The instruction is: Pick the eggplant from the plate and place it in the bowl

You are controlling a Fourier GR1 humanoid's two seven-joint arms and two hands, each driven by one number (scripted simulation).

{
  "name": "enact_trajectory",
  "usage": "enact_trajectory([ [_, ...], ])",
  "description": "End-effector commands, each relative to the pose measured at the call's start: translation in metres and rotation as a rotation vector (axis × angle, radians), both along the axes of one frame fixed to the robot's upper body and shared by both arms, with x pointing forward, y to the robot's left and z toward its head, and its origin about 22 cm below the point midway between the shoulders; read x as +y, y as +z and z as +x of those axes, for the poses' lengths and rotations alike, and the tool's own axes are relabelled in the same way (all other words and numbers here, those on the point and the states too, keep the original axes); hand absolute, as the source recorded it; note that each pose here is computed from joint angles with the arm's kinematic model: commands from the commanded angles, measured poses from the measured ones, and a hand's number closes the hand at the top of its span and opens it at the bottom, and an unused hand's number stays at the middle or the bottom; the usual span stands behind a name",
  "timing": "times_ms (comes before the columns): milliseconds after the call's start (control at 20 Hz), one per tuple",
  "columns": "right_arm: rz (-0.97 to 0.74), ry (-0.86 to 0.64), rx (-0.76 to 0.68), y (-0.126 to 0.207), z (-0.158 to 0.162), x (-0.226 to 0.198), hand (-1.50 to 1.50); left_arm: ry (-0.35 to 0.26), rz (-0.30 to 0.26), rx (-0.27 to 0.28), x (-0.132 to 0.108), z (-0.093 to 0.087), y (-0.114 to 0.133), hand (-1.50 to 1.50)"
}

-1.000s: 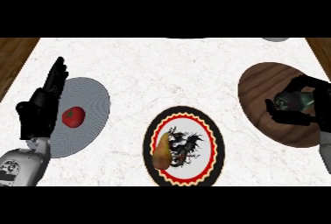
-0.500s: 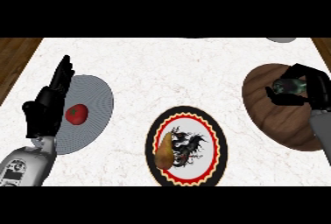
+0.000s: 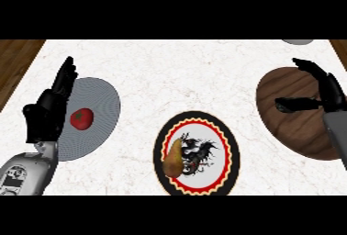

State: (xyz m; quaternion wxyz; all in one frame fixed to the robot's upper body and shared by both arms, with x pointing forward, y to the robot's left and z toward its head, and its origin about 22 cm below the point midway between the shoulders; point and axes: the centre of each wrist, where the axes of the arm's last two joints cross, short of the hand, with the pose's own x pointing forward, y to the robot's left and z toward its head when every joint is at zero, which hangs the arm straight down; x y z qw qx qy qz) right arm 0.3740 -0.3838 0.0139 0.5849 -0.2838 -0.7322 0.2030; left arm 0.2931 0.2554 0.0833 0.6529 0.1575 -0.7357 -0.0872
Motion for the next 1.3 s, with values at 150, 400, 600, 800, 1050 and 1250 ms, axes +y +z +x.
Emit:
enact_trajectory([
  [150,0.174,0.001,-0.088,0.029,-0.003,-0.046,-1.5,-0.002,-0.003,-0.011,-0.002,-0.003,-0.005,0.0],
  [400,0.237,0.027,-0.039,0.03,-0.028,-0.084,-1.5,0.009,-0.009,-0.009,0.003,0.001,-0.011,0.0],
  [600,0.323,0.037,-0.042,0.017,-0.06,-0.11,-1.5,0.025,0.003,-0.007,0.009,-0.006,0.005,0.0],
  [800,0.414,0.133,-0.079,0.026,-0.09,-0.145,-1.5,0.034,-0.004,0.012,0.01,-0.004,-0.011,0.0],
  [1050,0.407,0.161,-0.043,0.012,-0.126,-0.163,-1.5,0.039,0.0,0.0,0.018,-0.001,0.01,0.0],
  [1250,0.401,0.204,-0.034,0.019,-0.142,-0.176,-1.5,0.047,0.007,-0.002,0.007,-0.004,0.001,0.0],
])
